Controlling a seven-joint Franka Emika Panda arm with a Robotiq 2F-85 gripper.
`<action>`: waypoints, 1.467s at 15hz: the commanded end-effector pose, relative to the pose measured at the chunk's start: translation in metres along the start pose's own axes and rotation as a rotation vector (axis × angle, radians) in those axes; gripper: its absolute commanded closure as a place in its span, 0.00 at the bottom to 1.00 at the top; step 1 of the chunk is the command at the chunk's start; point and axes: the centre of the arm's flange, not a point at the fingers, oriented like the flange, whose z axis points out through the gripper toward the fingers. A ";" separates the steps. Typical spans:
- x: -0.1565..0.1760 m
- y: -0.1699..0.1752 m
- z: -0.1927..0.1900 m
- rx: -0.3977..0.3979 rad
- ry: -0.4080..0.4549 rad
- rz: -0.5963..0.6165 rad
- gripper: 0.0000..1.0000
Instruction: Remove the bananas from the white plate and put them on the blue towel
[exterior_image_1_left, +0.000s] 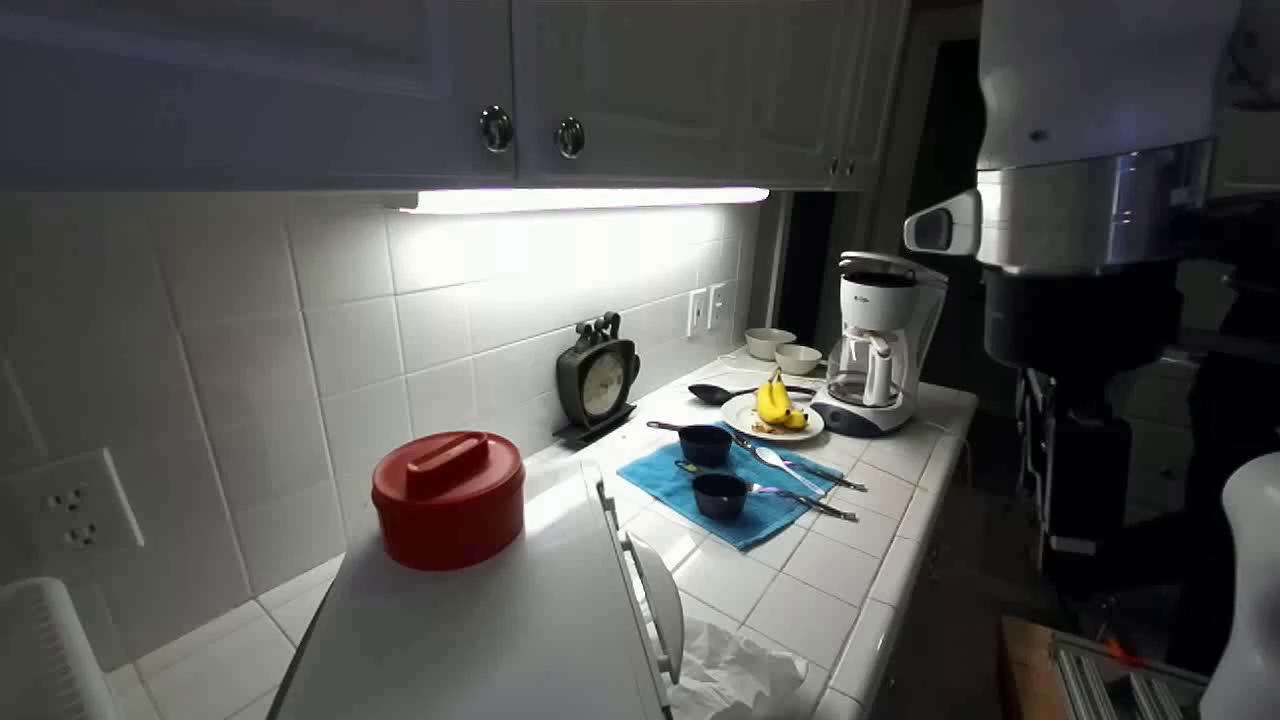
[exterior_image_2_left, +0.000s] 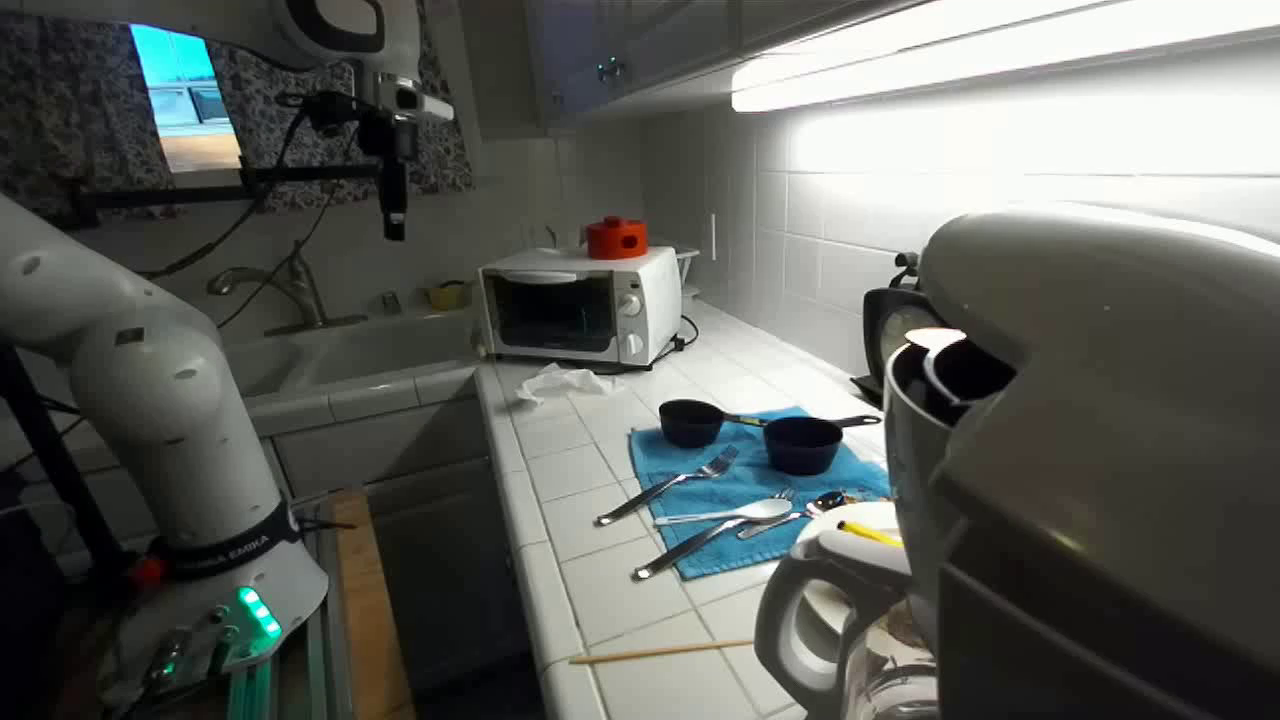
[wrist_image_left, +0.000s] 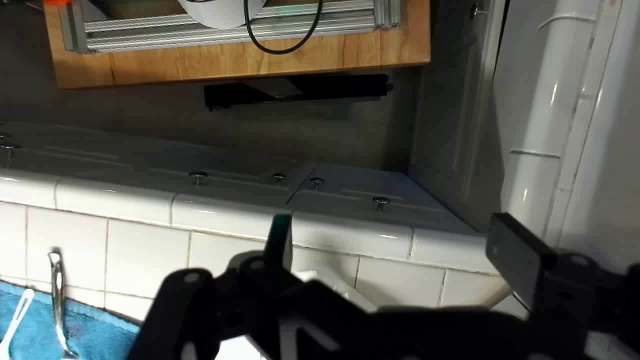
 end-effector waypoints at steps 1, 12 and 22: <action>0.000 0.000 0.000 0.000 0.000 0.000 0.00; 0.042 0.108 0.015 0.032 0.041 0.405 0.00; 0.066 0.216 0.028 0.049 0.193 0.615 0.00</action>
